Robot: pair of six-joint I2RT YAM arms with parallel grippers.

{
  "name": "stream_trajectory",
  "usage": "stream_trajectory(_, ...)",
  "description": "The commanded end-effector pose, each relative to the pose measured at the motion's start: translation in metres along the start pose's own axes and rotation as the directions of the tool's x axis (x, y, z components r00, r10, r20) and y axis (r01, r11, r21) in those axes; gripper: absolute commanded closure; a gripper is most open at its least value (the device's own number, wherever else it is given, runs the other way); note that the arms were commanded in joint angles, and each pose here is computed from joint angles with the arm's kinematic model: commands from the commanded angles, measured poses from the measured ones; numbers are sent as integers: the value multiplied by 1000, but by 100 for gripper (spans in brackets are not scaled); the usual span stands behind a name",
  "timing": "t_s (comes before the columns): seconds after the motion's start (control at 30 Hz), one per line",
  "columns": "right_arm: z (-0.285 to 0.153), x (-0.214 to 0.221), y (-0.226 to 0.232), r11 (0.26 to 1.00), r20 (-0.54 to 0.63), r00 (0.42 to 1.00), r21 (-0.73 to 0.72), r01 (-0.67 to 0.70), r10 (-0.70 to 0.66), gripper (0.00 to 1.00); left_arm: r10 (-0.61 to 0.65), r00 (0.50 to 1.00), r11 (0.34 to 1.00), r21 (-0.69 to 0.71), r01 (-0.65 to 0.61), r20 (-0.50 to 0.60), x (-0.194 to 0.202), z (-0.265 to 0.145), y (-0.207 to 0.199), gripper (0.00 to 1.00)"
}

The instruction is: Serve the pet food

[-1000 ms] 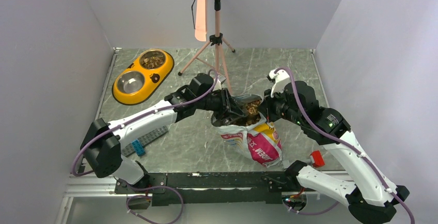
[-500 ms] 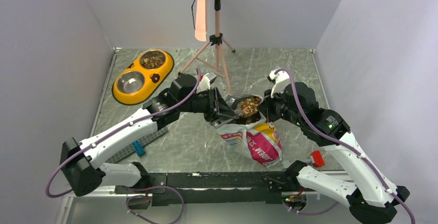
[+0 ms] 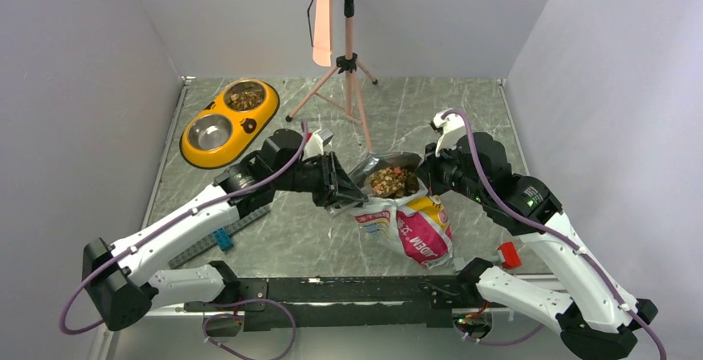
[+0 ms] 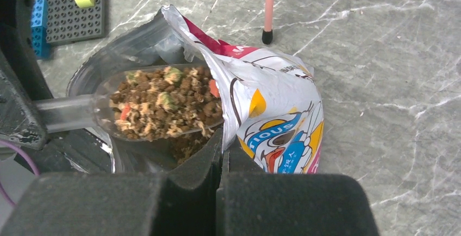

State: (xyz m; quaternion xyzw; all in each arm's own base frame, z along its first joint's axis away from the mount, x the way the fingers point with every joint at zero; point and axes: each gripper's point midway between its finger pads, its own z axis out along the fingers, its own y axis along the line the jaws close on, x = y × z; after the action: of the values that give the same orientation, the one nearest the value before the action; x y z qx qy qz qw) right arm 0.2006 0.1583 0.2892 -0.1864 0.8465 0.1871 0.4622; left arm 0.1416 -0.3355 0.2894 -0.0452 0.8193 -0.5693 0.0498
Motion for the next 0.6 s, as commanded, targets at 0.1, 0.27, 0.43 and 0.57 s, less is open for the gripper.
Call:
stream_trajectory(0.1, -17, -43, -7, 999, 173, 985, 47, -5, -3, 100, 177, 984, 966, -197, -167, 35, 9, -34, -6, 100)
stream_trajectory(0.27, -13, -43, -7, 999, 172, 985, 46, -14, 6, 100, 112, 993, 994, -20, -112, 28, 11, -16, 5, 100)
stream_trajectory(0.43, -15, -44, -7, 999, 173, 985, 47, -15, 6, 100, 114, 990, 989, 85, -121, 88, 8, -25, -8, 100)
stream_trajectory(0.57, -15, -42, -7, 999, 167, 986, 48, -10, 2, 100, 113, 989, 987, 104, -122, 90, 10, -30, -9, 100)
